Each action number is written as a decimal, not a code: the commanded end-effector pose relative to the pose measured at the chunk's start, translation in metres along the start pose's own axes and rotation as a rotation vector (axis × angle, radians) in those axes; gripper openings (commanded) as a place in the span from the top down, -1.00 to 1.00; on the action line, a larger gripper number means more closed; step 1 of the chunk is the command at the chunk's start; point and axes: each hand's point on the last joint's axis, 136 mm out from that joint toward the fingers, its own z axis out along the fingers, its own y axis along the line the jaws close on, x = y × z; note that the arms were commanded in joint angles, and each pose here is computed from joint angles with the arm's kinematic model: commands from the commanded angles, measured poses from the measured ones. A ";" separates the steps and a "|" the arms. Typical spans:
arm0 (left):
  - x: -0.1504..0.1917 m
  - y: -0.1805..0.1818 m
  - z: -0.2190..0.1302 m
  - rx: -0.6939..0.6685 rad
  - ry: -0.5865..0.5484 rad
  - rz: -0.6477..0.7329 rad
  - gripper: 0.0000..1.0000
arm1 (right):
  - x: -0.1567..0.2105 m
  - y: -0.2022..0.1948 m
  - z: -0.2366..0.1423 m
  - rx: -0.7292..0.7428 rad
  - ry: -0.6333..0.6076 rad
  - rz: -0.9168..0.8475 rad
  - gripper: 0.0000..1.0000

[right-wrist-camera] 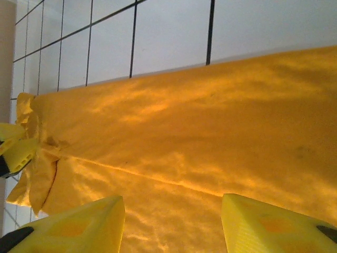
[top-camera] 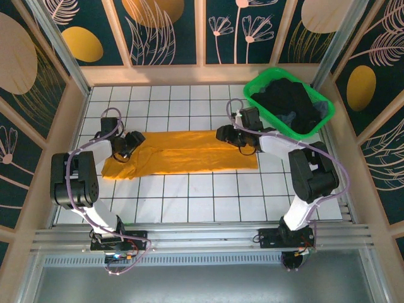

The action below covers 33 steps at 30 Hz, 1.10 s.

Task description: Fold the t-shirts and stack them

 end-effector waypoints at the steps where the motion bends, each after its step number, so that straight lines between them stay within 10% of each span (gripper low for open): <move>1: 0.014 0.000 0.007 0.010 0.037 0.038 -0.14 | 0.001 0.015 -0.005 -0.055 -0.012 0.007 -0.04; 27: 0.141 -0.024 0.005 0.011 0.308 0.282 0.02 | 0.012 0.009 -0.007 -0.047 -0.006 0.015 -0.03; 33: 0.103 -0.021 -0.025 -0.146 0.117 0.270 0.03 | 0.017 0.003 -0.011 -0.031 -0.014 0.020 -0.01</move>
